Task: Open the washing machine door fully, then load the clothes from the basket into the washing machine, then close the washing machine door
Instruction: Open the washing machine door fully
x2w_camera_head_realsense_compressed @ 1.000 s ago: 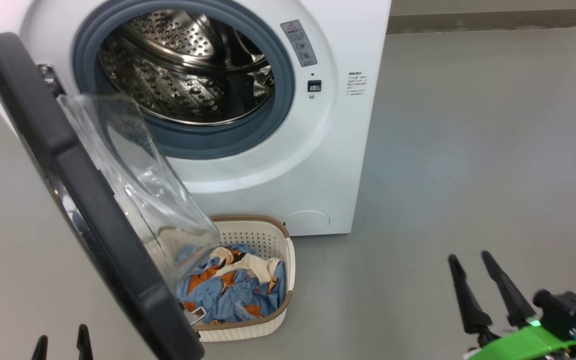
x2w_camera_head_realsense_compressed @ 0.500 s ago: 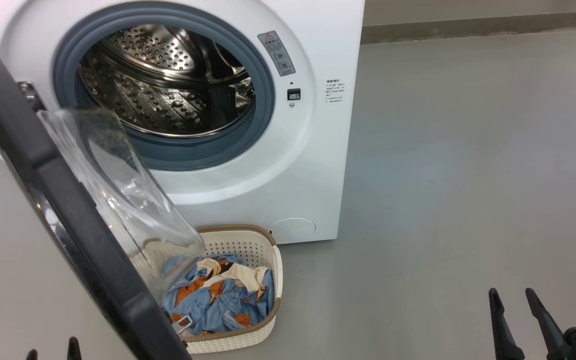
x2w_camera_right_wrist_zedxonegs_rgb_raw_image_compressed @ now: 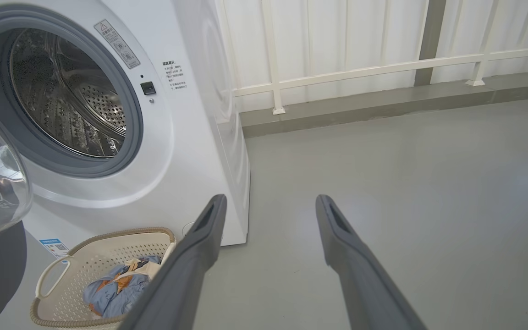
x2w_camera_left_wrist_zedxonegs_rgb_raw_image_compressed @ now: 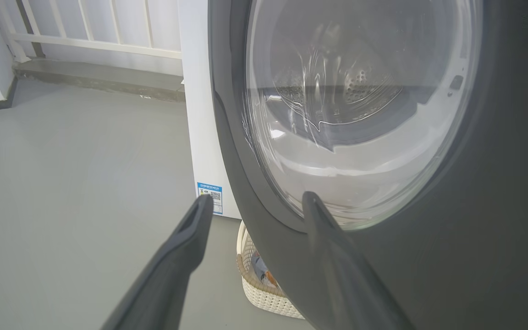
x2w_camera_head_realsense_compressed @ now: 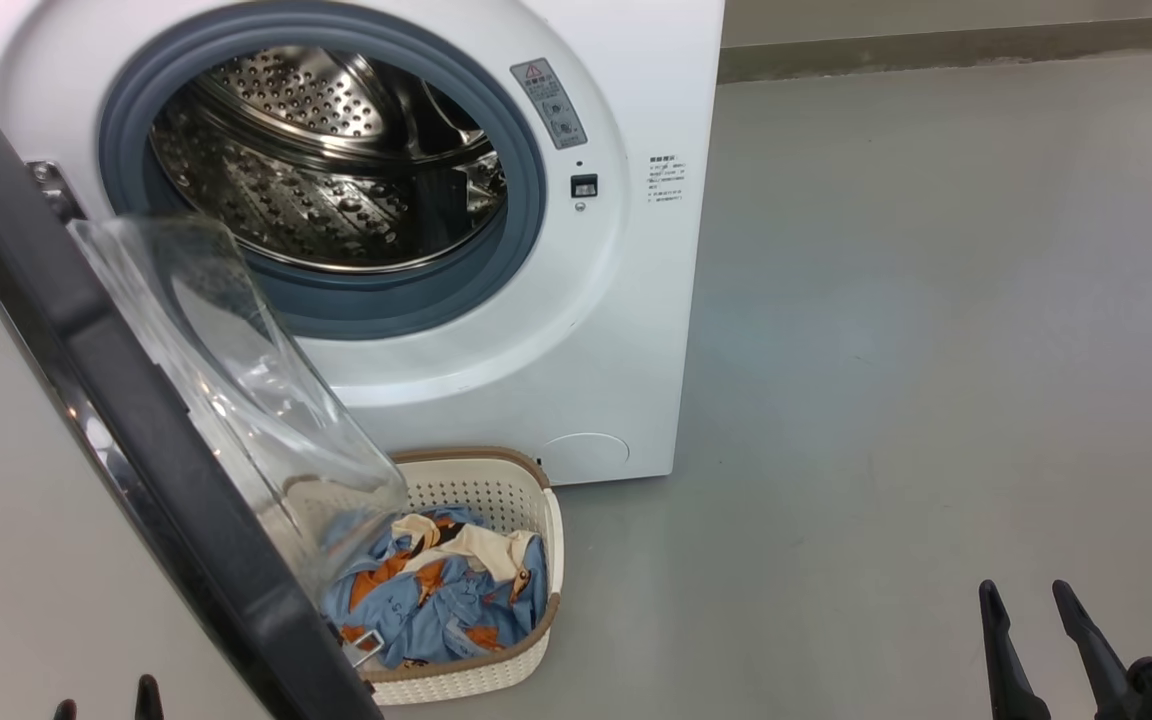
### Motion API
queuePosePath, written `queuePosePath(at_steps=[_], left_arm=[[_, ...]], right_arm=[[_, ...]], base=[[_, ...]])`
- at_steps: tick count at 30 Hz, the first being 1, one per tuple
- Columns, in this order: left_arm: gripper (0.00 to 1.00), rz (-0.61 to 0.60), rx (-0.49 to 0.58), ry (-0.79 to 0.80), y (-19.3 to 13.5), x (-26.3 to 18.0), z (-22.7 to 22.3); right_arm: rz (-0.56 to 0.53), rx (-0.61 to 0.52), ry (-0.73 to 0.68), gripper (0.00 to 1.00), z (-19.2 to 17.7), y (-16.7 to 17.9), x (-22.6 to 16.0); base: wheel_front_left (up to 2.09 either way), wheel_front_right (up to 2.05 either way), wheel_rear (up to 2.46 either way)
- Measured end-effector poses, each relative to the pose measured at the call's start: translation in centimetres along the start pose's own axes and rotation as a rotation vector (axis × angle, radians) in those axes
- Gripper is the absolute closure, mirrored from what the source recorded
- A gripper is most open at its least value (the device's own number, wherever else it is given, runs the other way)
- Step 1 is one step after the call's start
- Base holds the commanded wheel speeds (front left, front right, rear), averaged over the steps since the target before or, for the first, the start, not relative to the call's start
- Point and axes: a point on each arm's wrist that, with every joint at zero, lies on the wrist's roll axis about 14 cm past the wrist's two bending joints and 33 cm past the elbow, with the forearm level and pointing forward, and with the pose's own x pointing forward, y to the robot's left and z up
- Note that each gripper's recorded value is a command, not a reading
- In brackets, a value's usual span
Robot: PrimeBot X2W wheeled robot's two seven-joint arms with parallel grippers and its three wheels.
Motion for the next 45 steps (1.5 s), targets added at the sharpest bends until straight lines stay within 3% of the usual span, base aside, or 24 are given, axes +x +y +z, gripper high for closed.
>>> queuePosePath(at_steps=[1,2,4,14,19,24,28,32,36,41,45], left_arm=[[0.13,0.002,0.001,0.001,0.0,0.0,0.0],[0.47,0.003,0.001,0.001,0.1,0.0,0.0],[1.00,0.004,0.004,0.001,0.1,0.0,0.0],[1.00,0.021,-0.001,-0.001,0.6,-0.1,0.0],[1.00,0.102,-0.017,-0.046,2.5,0.0,1.4],[1.00,0.197,-0.034,-0.236,4.7,0.4,7.5],[1.00,0.190,-0.049,-0.430,4.0,0.1,13.6],[1.00,0.064,-0.060,-0.676,0.0,-1.9,21.0],[1.00,-0.166,-0.100,-0.813,-6.4,-4.7,24.9],[1.00,-0.500,-0.210,-0.725,-15.4,-7.2,24.6],[1.00,-0.611,-0.262,-0.458,-19.6,-6.8,19.4]], right_arm=[[0.001,0.000,0.001,0.00,0.0,0.0,0.0],[0.001,0.000,0.001,0.00,0.0,0.0,0.0],[0.002,0.000,0.002,0.00,-0.1,0.1,0.1],[0.008,0.000,0.003,0.00,-0.1,0.3,0.2],[0.013,0.000,0.005,0.00,-0.1,0.4,0.3],[0.020,0.000,0.004,0.00,-0.1,0.6,0.4],[0.025,0.000,0.001,0.00,0.0,0.8,0.6],[0.034,-0.001,-0.001,0.00,0.0,1.0,0.7],[0.050,-0.006,0.001,0.00,-0.1,1.6,1.0],[0.077,0.003,0.012,0.00,-0.5,2.6,1.3],[0.085,0.013,0.024,0.00,-0.9,3.1,1.4]], base=[[0.00,0.00,0.00],[0.00,0.00,0.00],[0.00,0.00,0.00],[0.00,0.00,0.00],[0.00,0.00,0.00],[0.00,0.00,0.00],[0.00,0.00,0.00],[0.00,0.00,0.00],[0.00,0.00,0.00],[0.00,0.00,0.00],[0.00,0.00,0.00]])
